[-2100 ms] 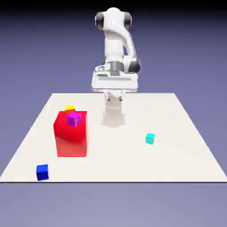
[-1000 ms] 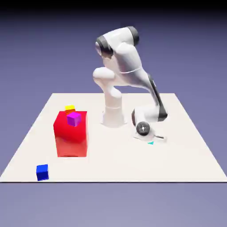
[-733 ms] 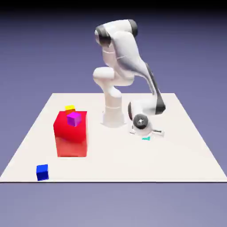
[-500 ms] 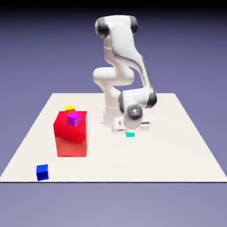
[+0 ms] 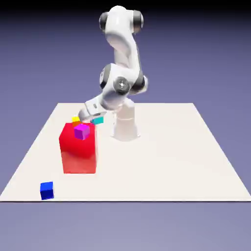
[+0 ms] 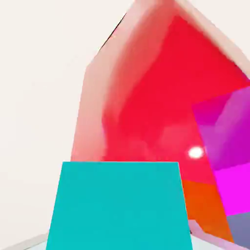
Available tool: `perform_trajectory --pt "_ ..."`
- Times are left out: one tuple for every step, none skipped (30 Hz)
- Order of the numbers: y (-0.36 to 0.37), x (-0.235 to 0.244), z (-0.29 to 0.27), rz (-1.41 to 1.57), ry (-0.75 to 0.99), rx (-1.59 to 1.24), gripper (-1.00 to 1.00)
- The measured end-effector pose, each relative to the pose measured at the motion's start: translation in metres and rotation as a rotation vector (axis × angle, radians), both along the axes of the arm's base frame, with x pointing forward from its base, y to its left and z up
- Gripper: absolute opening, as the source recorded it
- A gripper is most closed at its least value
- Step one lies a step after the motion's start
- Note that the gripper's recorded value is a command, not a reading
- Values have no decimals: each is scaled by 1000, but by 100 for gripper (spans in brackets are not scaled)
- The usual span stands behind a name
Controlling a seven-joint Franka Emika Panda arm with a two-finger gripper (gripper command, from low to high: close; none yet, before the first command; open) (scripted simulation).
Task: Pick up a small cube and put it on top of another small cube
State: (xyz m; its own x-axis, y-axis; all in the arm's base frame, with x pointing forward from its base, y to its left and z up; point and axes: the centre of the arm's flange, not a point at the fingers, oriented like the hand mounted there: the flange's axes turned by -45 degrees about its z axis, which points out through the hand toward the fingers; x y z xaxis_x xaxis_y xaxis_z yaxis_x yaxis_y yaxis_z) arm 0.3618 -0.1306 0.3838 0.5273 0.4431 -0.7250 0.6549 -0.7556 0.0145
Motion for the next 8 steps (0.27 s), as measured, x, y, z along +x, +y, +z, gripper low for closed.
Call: perform_trajectory --pt "-13 -5 9 21 17 -5 -100" --pt "-26 -10 15 38 33 -9 -100" --pt "-34 -17 -1 37 33 -11 -100" --pt "-42 -25 -16 37 33 -12 -100" --pt "-48 -34 -32 38 33 -10 -100" --pt "-50 -37 -37 38 33 -9 100" --pt "-50 -37 -37 39 33 -10 100" --pt "-50 -37 -37 39 33 -10 100"
